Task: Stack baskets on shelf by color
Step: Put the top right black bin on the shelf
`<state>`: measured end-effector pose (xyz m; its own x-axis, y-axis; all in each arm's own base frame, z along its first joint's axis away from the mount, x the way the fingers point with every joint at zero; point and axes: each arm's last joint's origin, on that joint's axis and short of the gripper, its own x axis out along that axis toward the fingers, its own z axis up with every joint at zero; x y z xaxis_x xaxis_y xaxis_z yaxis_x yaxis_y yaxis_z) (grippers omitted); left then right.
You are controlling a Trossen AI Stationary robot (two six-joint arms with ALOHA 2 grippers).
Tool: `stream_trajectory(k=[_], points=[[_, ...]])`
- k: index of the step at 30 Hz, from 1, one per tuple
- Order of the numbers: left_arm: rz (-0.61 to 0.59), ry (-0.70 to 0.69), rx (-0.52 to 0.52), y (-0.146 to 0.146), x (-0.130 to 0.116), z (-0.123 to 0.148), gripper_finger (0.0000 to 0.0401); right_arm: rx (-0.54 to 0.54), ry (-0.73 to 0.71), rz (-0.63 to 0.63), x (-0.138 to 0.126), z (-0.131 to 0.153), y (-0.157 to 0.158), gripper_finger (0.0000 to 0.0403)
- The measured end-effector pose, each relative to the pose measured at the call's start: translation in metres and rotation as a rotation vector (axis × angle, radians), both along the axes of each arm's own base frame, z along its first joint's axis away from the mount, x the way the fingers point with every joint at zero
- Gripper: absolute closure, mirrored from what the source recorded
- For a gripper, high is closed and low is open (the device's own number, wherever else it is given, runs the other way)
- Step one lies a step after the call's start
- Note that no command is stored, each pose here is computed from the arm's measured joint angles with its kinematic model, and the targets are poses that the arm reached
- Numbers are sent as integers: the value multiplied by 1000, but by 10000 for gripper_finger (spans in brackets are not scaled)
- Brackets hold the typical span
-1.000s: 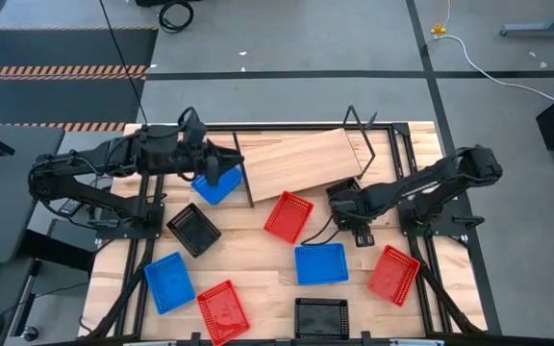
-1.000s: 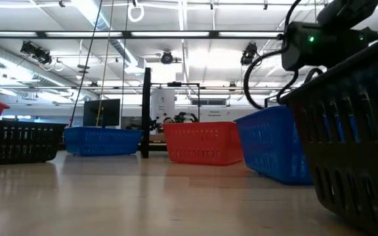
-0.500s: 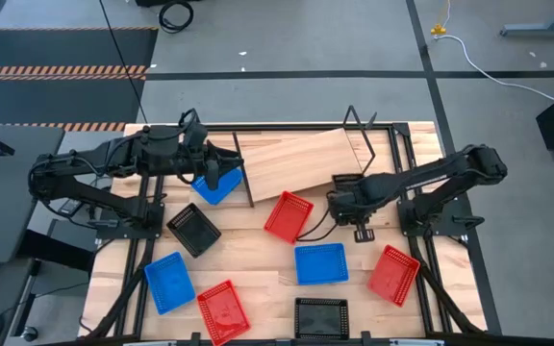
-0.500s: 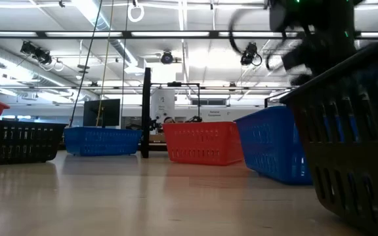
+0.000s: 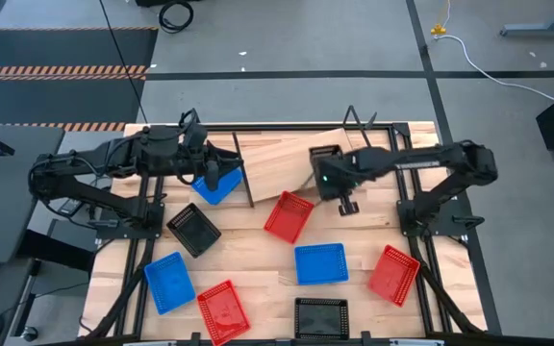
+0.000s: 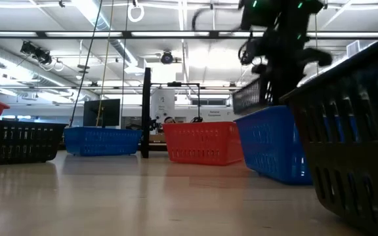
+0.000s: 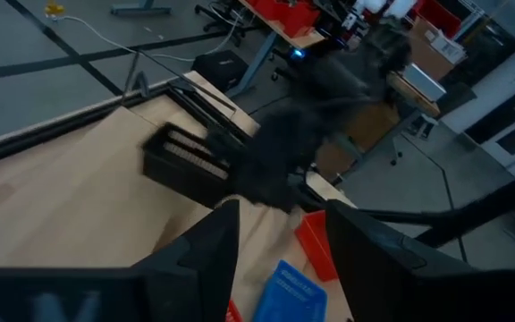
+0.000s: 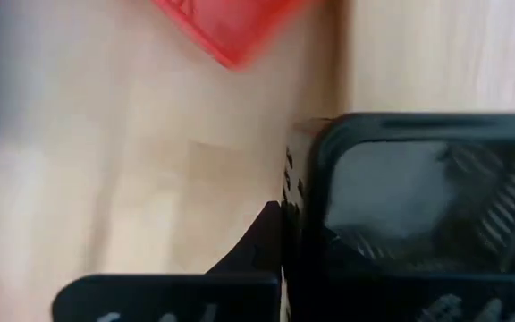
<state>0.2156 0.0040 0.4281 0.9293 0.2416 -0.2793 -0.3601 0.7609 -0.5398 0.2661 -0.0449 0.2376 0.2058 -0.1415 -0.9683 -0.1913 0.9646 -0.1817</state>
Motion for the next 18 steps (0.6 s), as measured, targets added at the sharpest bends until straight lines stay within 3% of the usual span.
stream_trajectory(k=[9,18], points=[[-72,-13,-33,-19,0,1,229,15,90,-70,3,-33,-64,399],[-71,-22,-59,-29,-2,1,229,19,142,-25,3,-47,-78,396]])
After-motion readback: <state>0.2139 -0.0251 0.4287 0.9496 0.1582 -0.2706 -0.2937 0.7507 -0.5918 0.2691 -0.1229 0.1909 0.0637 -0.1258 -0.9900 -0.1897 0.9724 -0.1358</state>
